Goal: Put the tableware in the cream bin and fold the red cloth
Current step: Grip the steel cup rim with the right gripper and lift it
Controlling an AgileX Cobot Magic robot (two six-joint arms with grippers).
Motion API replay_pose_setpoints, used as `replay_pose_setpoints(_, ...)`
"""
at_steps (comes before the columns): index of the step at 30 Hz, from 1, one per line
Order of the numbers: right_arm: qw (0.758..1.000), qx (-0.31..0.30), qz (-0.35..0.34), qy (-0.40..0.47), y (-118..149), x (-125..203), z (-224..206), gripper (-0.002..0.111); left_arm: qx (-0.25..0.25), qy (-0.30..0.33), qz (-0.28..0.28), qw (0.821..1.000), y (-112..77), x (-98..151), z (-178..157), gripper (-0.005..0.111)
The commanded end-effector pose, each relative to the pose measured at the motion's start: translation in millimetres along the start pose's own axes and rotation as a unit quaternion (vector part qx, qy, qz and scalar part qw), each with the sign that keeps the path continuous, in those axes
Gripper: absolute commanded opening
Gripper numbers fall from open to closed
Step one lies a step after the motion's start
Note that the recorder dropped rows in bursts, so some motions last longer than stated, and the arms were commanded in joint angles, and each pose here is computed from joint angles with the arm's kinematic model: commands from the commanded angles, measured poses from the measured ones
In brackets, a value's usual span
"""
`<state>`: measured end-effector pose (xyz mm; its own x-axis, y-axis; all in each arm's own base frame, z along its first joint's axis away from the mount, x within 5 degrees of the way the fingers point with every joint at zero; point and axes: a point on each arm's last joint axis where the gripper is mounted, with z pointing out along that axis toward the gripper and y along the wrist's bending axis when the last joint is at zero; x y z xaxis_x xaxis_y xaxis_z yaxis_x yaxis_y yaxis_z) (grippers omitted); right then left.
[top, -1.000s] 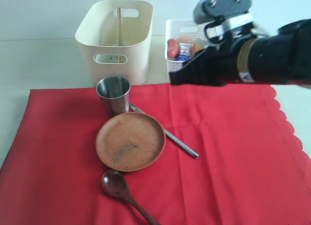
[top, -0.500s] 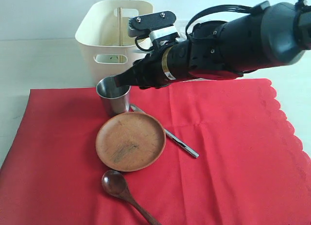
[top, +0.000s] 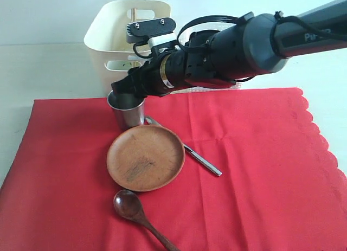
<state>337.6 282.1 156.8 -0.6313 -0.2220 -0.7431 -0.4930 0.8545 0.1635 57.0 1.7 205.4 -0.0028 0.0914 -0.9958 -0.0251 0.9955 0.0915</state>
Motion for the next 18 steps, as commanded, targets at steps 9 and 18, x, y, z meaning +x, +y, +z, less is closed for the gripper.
replay_pose_setpoints(9,1.000,0.010,-0.002,0.020,-2.4,11.4,18.6,0.045,-0.001,-0.002,-0.001,1.000,0.1,-0.2,-0.5,0.000)
replay_pose_setpoints(18,1.000,0.005,0.020,0.020,-1.7,12.2,19.6,0.000,-0.001,-0.002,-0.001,1.000,0.1,-0.2,-0.5,0.000)
